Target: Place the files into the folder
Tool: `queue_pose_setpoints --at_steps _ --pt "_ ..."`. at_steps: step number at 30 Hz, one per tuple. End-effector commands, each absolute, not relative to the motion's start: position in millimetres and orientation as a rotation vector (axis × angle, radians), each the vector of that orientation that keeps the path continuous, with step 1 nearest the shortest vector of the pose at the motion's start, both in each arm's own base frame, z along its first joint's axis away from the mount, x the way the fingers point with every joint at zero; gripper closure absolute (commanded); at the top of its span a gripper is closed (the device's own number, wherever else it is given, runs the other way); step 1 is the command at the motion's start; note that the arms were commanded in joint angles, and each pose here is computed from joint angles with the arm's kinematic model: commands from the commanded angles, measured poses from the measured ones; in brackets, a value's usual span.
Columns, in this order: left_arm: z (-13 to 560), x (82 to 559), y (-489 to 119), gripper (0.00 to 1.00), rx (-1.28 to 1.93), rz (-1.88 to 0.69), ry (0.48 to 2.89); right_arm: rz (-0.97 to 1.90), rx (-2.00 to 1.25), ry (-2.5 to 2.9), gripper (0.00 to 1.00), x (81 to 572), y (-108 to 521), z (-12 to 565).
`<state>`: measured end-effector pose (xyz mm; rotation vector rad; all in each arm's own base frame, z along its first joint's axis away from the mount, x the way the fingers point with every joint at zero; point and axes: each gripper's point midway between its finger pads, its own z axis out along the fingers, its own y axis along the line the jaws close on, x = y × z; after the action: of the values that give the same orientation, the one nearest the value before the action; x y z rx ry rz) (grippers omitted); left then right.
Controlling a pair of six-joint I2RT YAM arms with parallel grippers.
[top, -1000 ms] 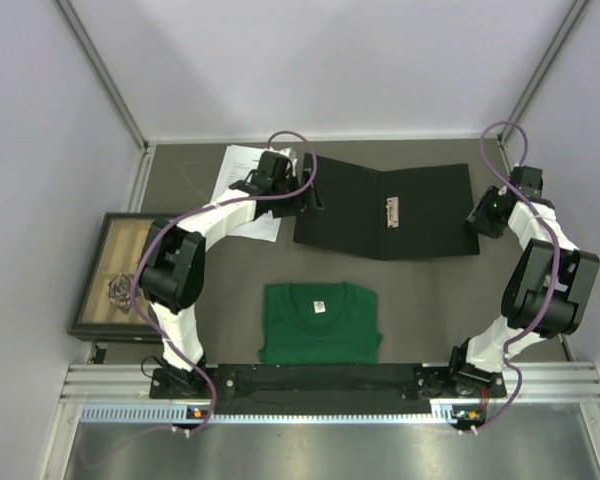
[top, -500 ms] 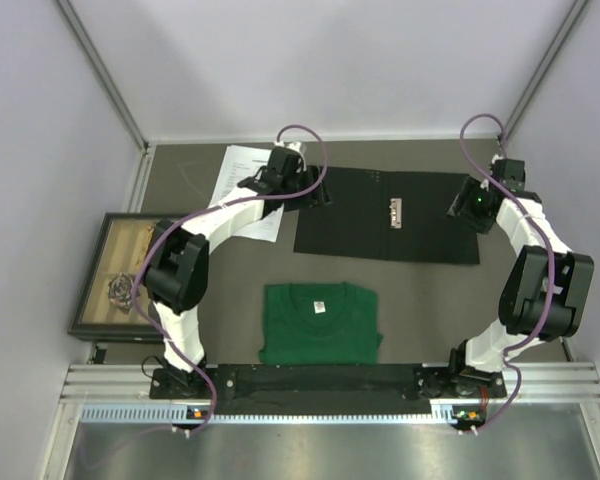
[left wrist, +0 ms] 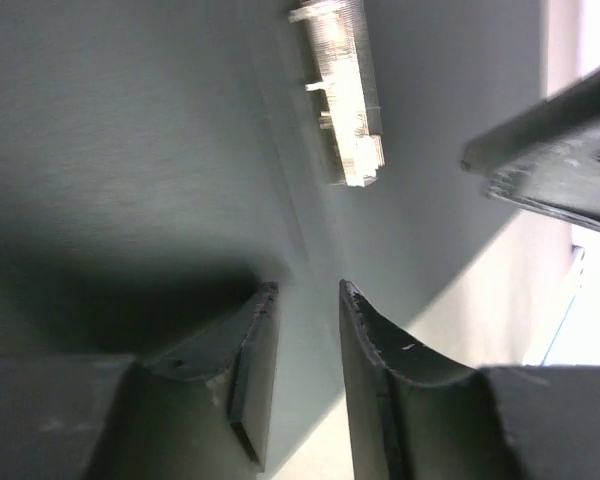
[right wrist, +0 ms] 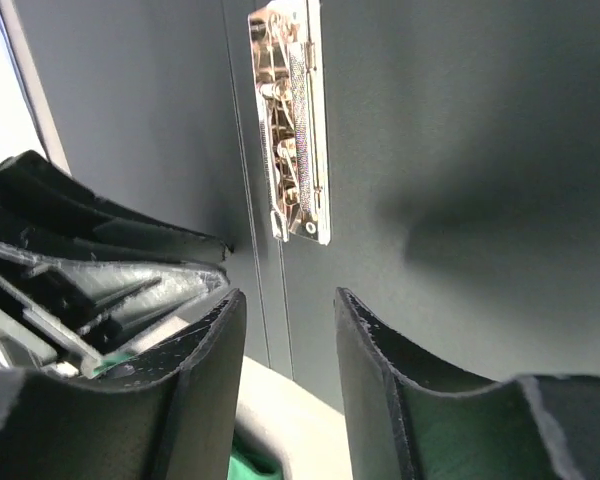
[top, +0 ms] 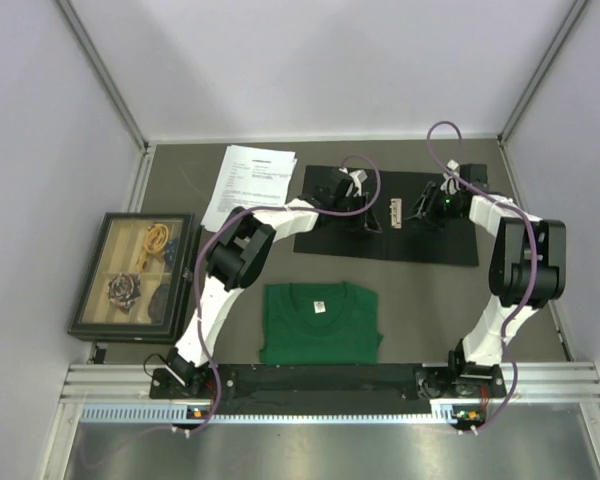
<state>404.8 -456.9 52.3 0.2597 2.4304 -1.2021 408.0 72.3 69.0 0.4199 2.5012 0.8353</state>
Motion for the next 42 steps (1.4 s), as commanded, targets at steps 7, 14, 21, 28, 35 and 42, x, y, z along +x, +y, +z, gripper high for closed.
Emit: queue_pose_setpoints --at_steps 7,14,21,28,35,42 --pt "35.6 412.4 -426.5 0.71 0.173 -1.17 2.452 0.931 0.3 2.462 0.69 435.0 96.7 60.1" --pt "29.0 405.3 -421.3 0.74 0.156 -1.164 2.477 0.975 0.283 2.472 0.85 442.5 108.0 53.1" --pt "40.2 408.1 -426.3 0.75 0.168 -1.191 2.457 1.003 0.279 2.472 0.88 442.0 110.9 50.1" --pt "60.1 422.6 -445.7 0.74 0.173 -1.271 2.405 1.02 0.272 2.477 0.87 437.4 112.6 46.3" --pt "59.9 430.6 -457.6 0.74 0.147 -1.314 2.396 1.039 0.276 2.488 0.87 435.6 114.9 39.8" --pt "37.9 430.7 -457.9 0.74 0.105 -1.307 2.442 1.009 0.271 2.503 0.87 435.0 111.9 35.9"
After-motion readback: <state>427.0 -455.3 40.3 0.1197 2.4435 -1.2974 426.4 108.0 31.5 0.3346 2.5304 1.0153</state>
